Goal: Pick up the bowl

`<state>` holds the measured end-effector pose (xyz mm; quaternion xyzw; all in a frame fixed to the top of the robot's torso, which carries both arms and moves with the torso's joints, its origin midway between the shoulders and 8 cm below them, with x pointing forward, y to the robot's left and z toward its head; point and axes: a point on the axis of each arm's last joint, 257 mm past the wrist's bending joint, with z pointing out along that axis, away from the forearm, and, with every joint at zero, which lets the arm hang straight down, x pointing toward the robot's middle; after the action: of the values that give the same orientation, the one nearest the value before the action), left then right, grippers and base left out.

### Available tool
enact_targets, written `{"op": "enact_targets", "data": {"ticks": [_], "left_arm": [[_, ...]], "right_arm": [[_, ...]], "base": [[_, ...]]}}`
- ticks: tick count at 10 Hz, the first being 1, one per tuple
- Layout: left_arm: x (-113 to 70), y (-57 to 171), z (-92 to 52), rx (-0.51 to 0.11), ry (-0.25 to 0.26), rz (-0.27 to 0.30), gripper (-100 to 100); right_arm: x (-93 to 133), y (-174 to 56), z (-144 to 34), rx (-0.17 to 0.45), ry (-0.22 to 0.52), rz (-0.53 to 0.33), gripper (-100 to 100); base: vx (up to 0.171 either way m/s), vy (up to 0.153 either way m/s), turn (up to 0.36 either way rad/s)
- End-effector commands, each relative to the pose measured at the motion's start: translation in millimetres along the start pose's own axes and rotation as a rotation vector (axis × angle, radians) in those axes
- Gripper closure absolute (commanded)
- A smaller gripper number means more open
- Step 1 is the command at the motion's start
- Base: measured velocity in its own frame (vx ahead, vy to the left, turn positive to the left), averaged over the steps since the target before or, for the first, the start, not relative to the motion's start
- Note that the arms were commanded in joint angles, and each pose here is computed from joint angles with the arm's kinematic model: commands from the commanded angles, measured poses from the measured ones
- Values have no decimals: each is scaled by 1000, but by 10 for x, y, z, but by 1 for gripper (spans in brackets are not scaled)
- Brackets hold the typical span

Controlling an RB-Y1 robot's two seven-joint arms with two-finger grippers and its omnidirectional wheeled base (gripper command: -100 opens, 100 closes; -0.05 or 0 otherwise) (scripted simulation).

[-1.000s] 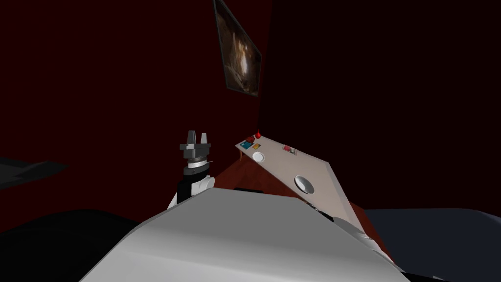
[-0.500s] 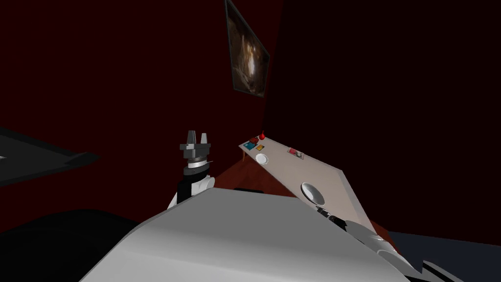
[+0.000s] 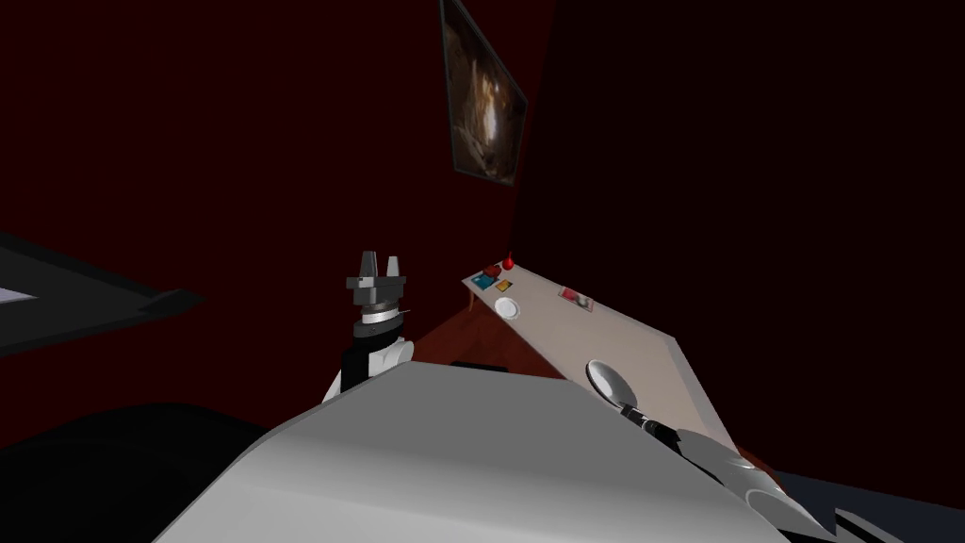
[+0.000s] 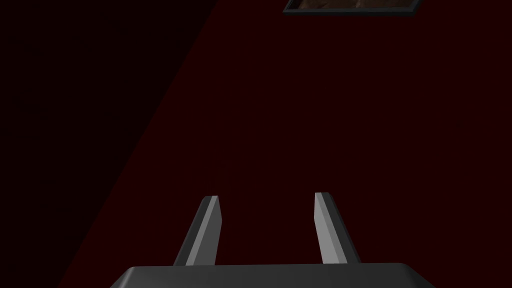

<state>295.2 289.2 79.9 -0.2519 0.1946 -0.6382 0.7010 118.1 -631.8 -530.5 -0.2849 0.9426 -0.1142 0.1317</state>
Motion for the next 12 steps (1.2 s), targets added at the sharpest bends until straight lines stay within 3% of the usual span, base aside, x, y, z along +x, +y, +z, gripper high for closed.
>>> {"op": "enact_targets", "data": {"ticks": [1,4,5,6,12], "left_arm": [[0,0,0,0,0,0,0],[0,0,0,0,0,0,0],[-1,0,0,0,0,0,0],[0,0,0,0,0,0,0],[0,0,0,0,0,0,0]], "right_arm": [[53,-38,-5,7,13,-2,-100],[135,-37,-4,5,36,-10,-100],[138,-37,-3,5,37,-12,0],[104,-36,16,16,42,-21,-100],[-41,104,73,25,41,-39,-100]], "base": [[34,-19,65],[66,-48,120],[8,-8,-6],[9,-36,-4],[9,-48,-1]]}}
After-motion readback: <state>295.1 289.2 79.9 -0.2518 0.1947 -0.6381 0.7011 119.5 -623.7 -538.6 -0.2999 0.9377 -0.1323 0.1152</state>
